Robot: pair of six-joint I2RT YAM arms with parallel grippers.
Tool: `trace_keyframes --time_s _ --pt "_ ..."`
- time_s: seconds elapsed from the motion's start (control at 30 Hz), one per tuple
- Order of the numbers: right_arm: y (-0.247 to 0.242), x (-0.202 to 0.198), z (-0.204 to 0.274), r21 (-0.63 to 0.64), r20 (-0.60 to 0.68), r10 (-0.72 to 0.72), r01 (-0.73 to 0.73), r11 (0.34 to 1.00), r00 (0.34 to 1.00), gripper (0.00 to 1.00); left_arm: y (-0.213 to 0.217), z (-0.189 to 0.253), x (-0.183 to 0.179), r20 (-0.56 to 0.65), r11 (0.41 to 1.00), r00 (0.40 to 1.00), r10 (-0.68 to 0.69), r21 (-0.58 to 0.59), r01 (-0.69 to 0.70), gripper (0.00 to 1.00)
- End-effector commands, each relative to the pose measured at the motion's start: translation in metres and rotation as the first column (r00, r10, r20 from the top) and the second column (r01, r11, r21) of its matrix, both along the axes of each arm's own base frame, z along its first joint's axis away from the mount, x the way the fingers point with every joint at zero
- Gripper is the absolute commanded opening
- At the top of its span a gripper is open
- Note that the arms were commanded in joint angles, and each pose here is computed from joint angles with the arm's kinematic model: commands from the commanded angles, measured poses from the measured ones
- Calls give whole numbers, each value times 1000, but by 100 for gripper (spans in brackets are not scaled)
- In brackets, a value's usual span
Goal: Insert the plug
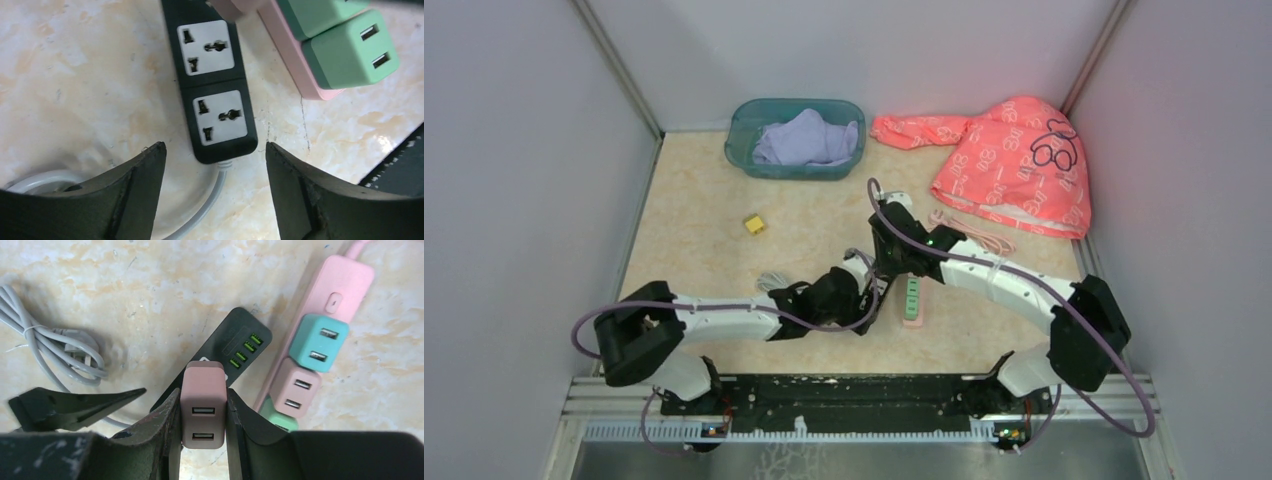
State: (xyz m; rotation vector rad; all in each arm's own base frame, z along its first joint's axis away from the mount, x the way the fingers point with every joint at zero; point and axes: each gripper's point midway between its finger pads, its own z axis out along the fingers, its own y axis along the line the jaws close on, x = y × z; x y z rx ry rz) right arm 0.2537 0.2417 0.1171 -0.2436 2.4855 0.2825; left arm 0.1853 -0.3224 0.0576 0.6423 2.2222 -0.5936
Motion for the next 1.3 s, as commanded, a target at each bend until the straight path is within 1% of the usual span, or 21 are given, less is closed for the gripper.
trace_keyframes --time_s 0.0,0.13,0.27,0.37,0.57,0.67,0.77,0.87,0.97,1.03,1.07,1.13,1.2,1.27 --pt "-2 10 38 67 122 -46 38 997 992 0 -20 1 13 119 997 993 -15 77 6 80" --pt "-7 9 41 60 132 -55 48 997 990 0 -26 -16 13 97 992 995 1 127 -13 82" --pt "-6 8 44 80 143 -46 34 996 989 0 -4 -31 21 116 967 991 65 239 -92 81" --pt "-3 8 45 88 151 -27 13 996 988 0 9 -34 22 125 954 989 80 279 -112 79" --pt "-1 9 45 77 151 -5 -7 997 989 0 22 -29 24 131 959 985 110 248 -140 74" --pt "3 9 44 84 151 14 -27 996 988 0 29 -26 31 133 957 981 142 236 -170 75" --pt "8 7 43 91 143 47 -61 994 989 0 31 -19 33 133 961 979 154 210 -180 78" --pt "12 7 43 92 133 56 -69 993 989 0 26 -15 33 96 969 980 174 162 -188 78" --pt "12 9 44 87 131 53 -65 994 990 0 14 -15 35 39 971 977 211 105 -214 74" --pt "10 10 44 78 133 45 -56 995 990 0 10 -22 36 -6 960 966 258 116 -255 69" --pt "9 11 45 74 137 39 -49 996 990 0 12 -26 37 -27 945 953 302 137 -296 66" --pt "5 11 46 65 142 30 -39 997 989 0 21 -39 41 -53 896 907 417 192 -401 58" --pt "3 12 46 58 147 22 -30 998 989 0 27 -43 46 -80 846 854 514 208 -490 49" --pt "1 12 48 59 152 15 -25 998 988 0 28 -44 51 -96 802 805 586 213 -558 46"
